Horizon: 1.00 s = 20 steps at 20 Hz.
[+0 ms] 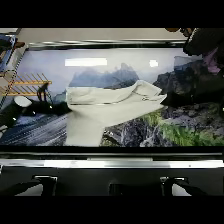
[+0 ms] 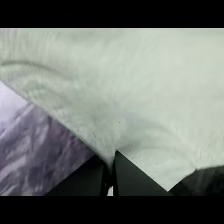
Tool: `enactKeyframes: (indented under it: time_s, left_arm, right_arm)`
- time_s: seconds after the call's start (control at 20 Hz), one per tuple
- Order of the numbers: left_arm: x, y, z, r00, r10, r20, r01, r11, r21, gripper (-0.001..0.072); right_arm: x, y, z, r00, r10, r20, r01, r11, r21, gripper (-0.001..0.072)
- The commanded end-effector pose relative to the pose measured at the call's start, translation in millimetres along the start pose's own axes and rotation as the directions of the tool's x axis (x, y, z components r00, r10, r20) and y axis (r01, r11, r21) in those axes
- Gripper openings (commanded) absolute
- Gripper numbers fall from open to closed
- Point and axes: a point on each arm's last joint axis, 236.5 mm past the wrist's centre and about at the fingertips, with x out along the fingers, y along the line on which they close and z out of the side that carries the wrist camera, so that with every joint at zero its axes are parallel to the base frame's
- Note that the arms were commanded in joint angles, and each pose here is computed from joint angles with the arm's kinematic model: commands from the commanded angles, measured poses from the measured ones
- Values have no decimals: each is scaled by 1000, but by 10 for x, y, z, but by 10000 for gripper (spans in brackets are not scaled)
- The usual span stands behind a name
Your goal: Fold the clothes and pants, and hang the long-sleeved shirts on hangers.
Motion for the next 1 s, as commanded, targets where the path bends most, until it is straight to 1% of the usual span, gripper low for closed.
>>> enactKeyframes:
  time_s: [0.0,0.1,0.15,0.25,0.3,0.4,0.5,0.55,0.6,0.65,0.7,0.75,0.8,0.85,0.95]
  left_arm:
    - [-1106,-958,805,960,-118,254,71,980,185,15]
    - [-2030,-1526,1119,880,-186,438,57,955,290,15]
    - [-2549,-1776,1178,823,-211,528,36,946,322,15]
    - [-3466,-2083,1080,710,-219,669,-19,944,329,16]
    - [-3867,-2157,967,650,-205,732,-44,951,305,15]
    - [-4629,-2250,631,499,-175,849,-75,967,243,16]
    - [-5157,-2202,287,364,-120,924,-105,980,169,15]
    - [-5341,-2163,144,310,-94,946,-119,983,137,15]
    - [-5482,-2139,21,268,-79,960,-127,985,116,15]
    - [-5551,-2143,-58,247,-78,966,-138,984,115,15]
    - [-5551,-2132,-92,250,-73,965,-141,984,111,15]
    - [-5480,-2087,-88,278,-54,959,-144,985,98,15]
    - [-5320,-1996,-49,338,-18,941,-149,986,72,15]
    - [-5103,-1889,0,415,22,910,-152,987,46,16]
    - [-4549,-1693,116,583,73,809,-162,986,28,16]
  right_arm:
    - [-812,567,415,970,15,241,15,992,-124,35]
    - [-1480,1032,560,922,43,386,45,975,-217,35]
    - [-1841,1293,548,891,63,450,65,963,-263,35]
    - [-2479,1769,362,831,105,547,96,940,-327,35]
    - [-2751,1972,216,804,123,582,104,935,-340,35]
    - [-3260,2356,-157,741,161,652,138,913,-383,35]
    - [-3762,2617,-427,626,187,757,197,901,-386,35]
    - [-4011,2700,-514,550,195,812,224,902,-369,35]
    - [-4203,2763,-564,483,207,851,231,907,-352,35]
    - [-4359,2797,-578,423,215,880,228,915,-333,35]
    - [-4436,2812,-552,391,221,894,226,918,-326,35]
    - [-4446,2770,-475,382,208,900,222,925,-308,35]
    - [-4380,2681,-350,401,181,898,211,936,-283,35]
    - [-4257,2563,-204,439,146,887,208,943,-259,35]
    - [-3813,2249,155,570,70,819,174,964,-203,35]
